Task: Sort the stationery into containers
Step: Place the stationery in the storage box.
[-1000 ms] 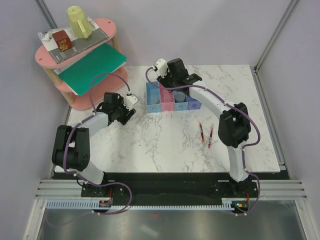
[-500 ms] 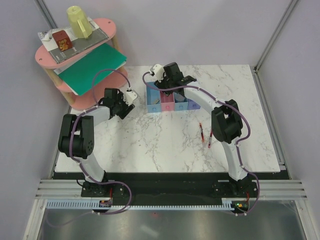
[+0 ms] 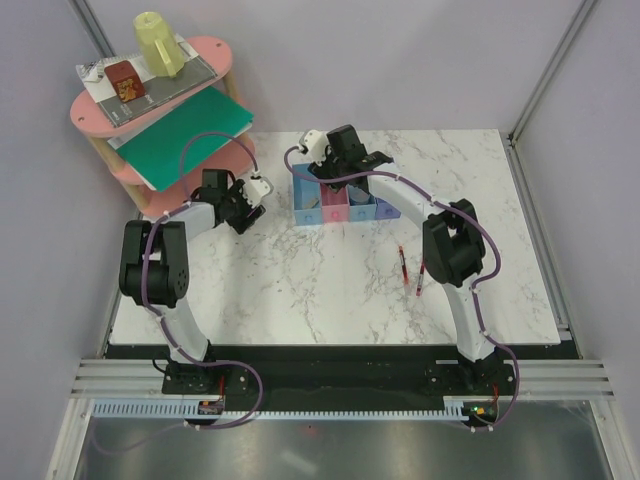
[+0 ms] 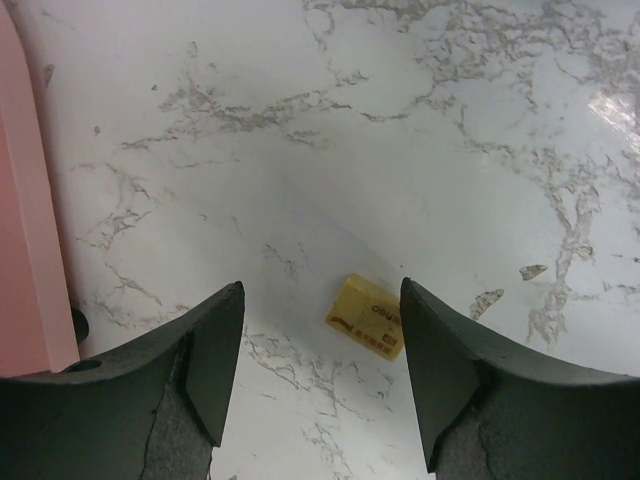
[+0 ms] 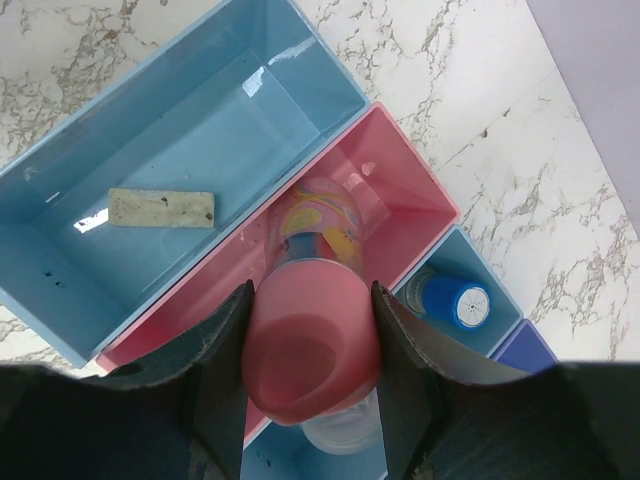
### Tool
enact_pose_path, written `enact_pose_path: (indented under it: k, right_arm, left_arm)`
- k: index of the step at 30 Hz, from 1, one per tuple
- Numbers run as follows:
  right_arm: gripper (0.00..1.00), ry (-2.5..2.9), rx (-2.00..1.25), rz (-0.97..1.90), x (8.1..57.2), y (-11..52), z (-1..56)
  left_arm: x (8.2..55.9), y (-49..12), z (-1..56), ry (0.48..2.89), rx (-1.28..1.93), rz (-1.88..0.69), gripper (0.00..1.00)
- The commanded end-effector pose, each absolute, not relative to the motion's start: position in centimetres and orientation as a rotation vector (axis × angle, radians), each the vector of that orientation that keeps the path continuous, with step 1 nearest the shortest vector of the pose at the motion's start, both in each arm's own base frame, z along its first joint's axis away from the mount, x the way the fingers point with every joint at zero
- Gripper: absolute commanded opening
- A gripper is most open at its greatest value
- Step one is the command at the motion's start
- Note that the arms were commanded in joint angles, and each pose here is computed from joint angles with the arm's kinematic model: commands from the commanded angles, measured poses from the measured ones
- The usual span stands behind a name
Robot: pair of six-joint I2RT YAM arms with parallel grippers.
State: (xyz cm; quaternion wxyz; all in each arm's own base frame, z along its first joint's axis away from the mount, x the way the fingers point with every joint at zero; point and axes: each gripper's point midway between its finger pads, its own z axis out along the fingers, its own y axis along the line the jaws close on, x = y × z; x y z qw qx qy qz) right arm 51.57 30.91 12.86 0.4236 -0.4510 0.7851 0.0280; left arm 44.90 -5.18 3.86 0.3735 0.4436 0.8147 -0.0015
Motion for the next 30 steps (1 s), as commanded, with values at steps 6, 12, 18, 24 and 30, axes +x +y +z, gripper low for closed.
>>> enact_pose_path:
  k: [6, 12, 18, 24, 30]
  right_arm:
    - [0.17, 1.864, -1.148, 0.019, 54.1, 31.6, 15.3]
    - [0.35, 1.84, -1.142, -0.04, 55.6, 31.6, 15.7]
    - [0.44, 1.82, -1.137, -0.071, 56.2, 31.5, 16.5]
    - [0.48, 1.792, -1.124, -0.095, 56.5, 31.3, 17.9]
    - [0.51, 1.779, -1.122, -0.111, 56.7, 31.3, 18.3]
  left_arm:
    - [44.5, -5.6, 3.4, 2.062, 1.27, -0.171, 0.69]
    - [43.6, -6.4, 3.4, 2.044, 1.328, -0.249, 0.66]
    - [42.7, -7.2, 3.5, 2.046, 1.335, -0.33, 0.65]
    - [43.3, -6.8, 2.8, 2.08, 1.321, -0.313, 0.62]
    - [44.5, -6.1, 2.5, 2.097, 1.291, -0.249, 0.61]
